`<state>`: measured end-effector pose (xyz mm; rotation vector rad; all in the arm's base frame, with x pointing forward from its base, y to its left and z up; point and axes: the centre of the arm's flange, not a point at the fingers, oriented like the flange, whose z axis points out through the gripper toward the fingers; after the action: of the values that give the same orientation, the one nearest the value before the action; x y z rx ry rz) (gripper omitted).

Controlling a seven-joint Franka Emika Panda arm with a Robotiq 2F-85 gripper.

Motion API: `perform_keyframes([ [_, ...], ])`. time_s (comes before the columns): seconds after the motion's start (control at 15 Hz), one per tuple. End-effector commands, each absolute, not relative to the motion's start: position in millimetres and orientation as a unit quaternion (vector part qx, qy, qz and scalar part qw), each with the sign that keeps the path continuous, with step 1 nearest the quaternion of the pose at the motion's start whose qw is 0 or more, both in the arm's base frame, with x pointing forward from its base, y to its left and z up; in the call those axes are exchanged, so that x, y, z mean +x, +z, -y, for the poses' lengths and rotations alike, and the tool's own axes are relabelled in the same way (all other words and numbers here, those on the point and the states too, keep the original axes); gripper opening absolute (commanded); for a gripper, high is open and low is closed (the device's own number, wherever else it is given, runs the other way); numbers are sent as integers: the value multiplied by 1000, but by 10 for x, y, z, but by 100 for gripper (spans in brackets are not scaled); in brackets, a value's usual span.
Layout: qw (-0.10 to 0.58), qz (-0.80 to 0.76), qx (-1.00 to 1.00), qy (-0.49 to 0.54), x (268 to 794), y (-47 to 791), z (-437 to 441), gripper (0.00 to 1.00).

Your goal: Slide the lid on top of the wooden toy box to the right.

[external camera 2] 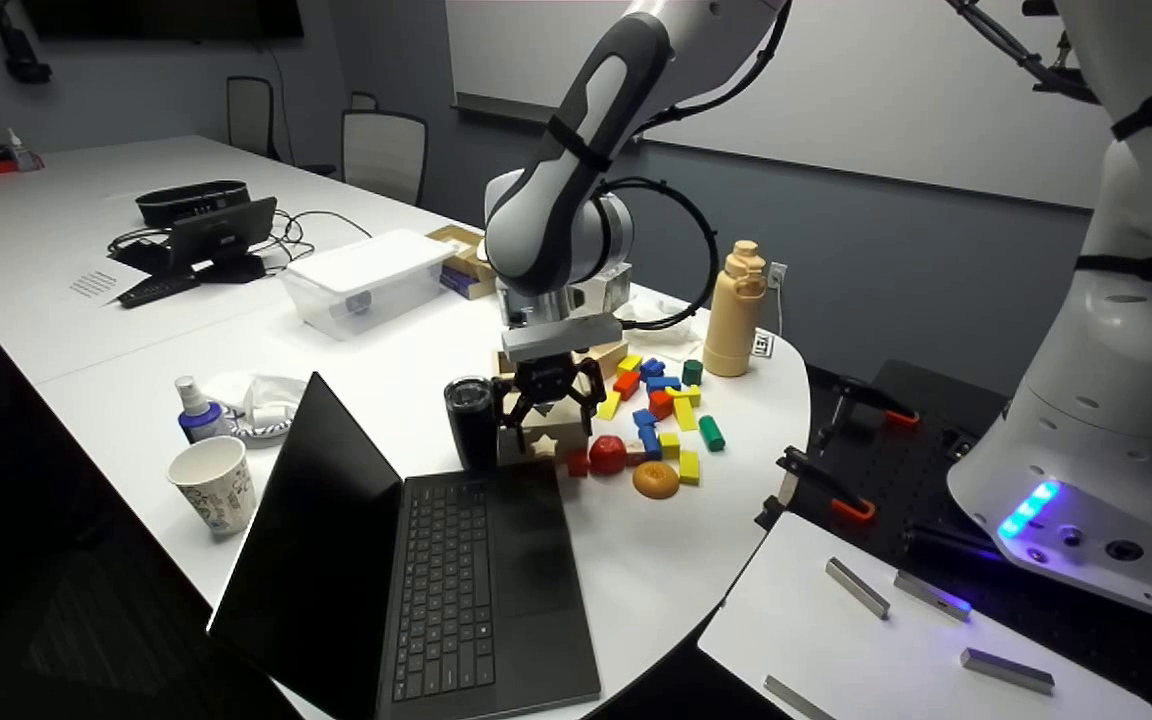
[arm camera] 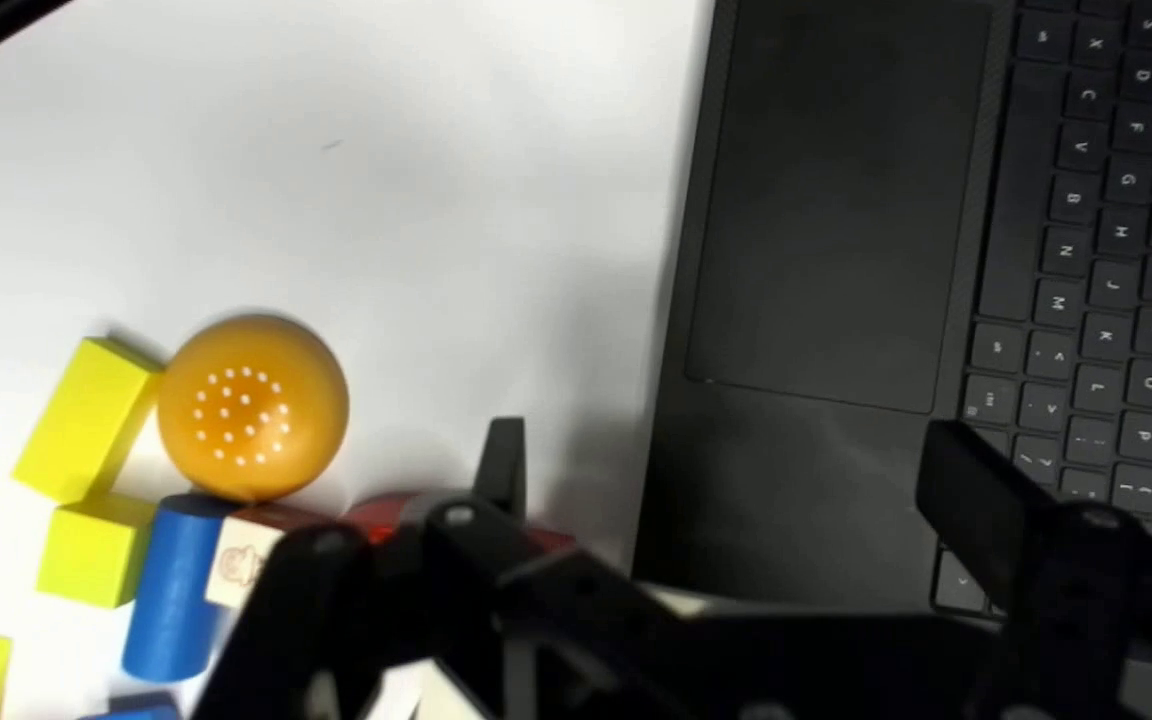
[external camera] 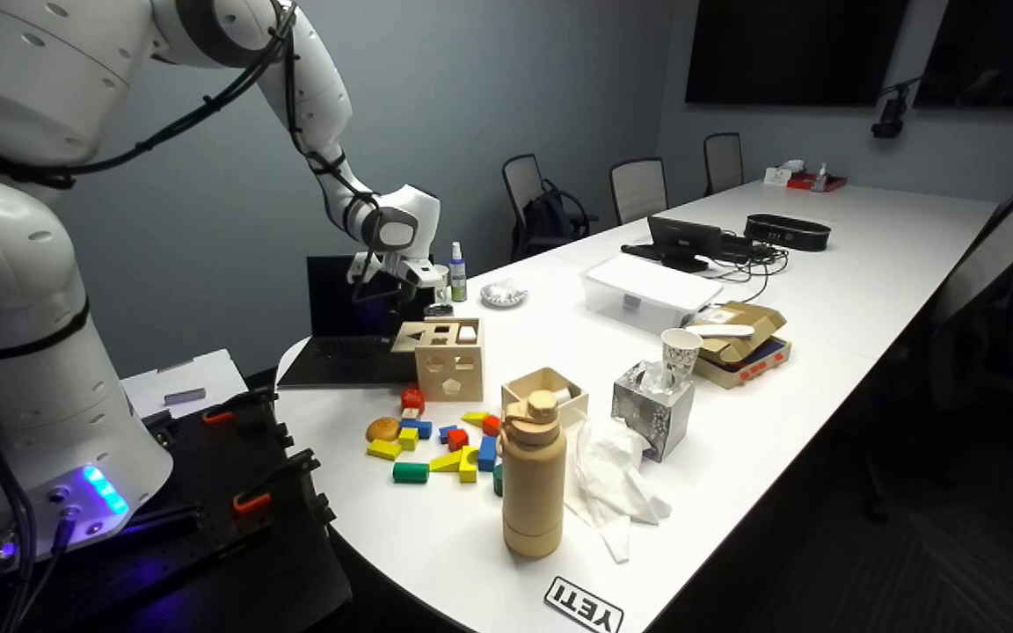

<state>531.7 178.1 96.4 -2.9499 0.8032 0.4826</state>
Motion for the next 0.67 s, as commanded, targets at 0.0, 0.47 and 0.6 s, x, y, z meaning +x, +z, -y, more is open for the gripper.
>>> perform_keyframes([
  [0.0,-12,-273,-951,147,5343,1131,-1812,100],
  [0.47,-52,-282,-951,112,5471,1182,-1757,100],
  [0.6,-60,-283,-951,106,5493,1193,-1736,100],
])
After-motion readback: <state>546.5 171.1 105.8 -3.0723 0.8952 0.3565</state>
